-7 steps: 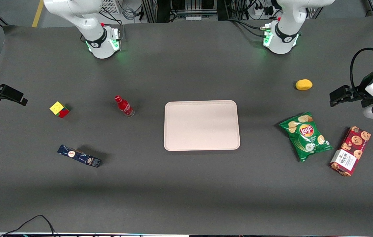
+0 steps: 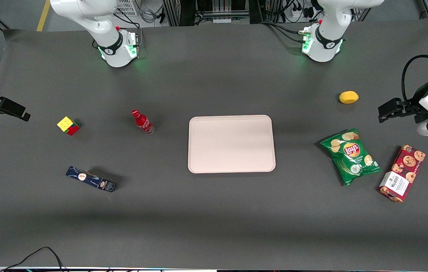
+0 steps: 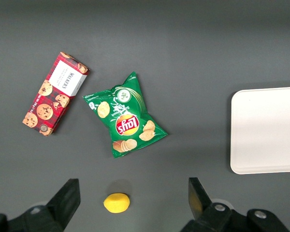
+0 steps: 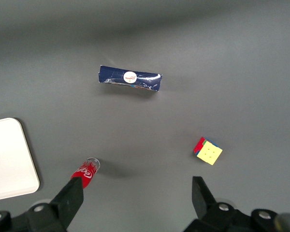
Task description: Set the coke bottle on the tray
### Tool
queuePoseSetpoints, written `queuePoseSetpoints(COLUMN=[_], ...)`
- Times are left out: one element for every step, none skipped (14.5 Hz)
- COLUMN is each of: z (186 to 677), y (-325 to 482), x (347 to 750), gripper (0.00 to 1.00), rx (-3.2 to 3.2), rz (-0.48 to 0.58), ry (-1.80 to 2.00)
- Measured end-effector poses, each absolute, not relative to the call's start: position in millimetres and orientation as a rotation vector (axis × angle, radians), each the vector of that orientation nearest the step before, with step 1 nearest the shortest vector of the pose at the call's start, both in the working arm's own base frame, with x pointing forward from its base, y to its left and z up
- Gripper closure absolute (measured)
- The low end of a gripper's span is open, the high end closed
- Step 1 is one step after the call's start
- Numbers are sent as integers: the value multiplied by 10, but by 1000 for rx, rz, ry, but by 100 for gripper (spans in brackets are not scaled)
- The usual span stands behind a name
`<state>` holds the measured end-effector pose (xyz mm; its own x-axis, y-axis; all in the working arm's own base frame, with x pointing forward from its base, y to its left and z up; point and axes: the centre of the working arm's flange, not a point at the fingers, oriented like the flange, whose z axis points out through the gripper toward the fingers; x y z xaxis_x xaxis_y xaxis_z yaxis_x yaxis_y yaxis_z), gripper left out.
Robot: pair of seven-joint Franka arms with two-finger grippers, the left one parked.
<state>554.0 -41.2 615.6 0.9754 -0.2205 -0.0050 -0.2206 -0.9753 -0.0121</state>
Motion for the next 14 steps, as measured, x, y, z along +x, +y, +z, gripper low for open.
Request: queuePoseSetpoints(z=[6156,6156,6156,6156,6156,6156,6156,6156,6156,6156,6156,6156,6156,6156], y=[-416,-421,-423,-423,-423,-423,-424,-424,-424,-424,-424,-423,-418,-399], x=[5539,5539,5539,5539,5539,5539,5539,5539,5539,5539,5539,5539,5539,5541], gripper=[0,0,0,0,0,0,0,0,0,0,0,0,0,0], rx=[-3110,-3109,-3109,-3109,-3109,-3109,-3109,-3109,-3109,-3109,-3109,-3109,-3110,-3110], rz=[6,6,6,6,6,6,6,6,6,6,6,6,6,6], ry=[348,350,350,350,350,350,350,350,350,350,350,350,349,344])
